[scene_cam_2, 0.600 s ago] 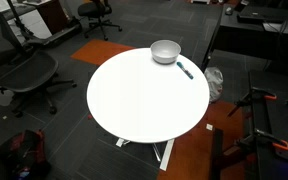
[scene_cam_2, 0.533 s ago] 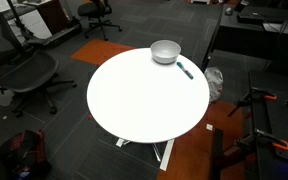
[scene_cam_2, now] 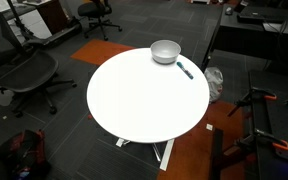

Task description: Put the marker in the bowl

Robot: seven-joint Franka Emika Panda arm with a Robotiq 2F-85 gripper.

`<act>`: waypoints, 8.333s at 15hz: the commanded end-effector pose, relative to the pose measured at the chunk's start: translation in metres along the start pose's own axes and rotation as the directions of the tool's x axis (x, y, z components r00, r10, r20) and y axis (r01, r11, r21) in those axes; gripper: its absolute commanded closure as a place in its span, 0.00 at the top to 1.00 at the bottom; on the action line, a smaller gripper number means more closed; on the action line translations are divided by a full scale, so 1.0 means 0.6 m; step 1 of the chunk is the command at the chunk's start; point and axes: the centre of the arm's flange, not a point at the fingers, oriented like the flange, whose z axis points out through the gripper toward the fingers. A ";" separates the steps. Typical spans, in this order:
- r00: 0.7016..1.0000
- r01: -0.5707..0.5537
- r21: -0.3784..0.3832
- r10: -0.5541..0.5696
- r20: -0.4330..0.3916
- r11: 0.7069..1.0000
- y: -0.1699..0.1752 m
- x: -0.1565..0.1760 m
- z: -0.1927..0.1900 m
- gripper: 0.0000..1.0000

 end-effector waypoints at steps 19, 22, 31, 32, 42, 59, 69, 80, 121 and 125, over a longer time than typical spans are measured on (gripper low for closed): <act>0.848 -0.509 0.053 0.491 0.199 0.859 0.009 0.062 0.253 1.00; 0.827 -0.535 0.051 0.511 0.236 0.843 0.010 0.078 0.302 1.00; 0.778 -0.591 0.039 0.556 0.294 0.806 0.005 0.115 0.427 1.00; 0.774 -0.596 0.039 0.560 0.295 0.802 0.004 0.116 0.438 1.00; 0.752 -0.626 0.039 0.590 0.293 0.779 -0.013 0.108 0.522 1.00; 0.748 -0.618 0.022 0.579 0.324 0.786 -0.018 0.112 0.579 0.72; 0.750 -0.615 0.022 0.576 0.324 0.788 -0.018 0.115 0.585 0.00; 0.786 -0.573 0.016 0.544 0.295 0.819 -0.037 0.094 0.476 0.05; 0.865 -0.489 -0.052 0.492 0.103 0.871 0.087 0.336 0.479 0.80; 0.864 -0.488 -0.054 0.491 0.110 0.871 0.087 0.340 0.481 1.00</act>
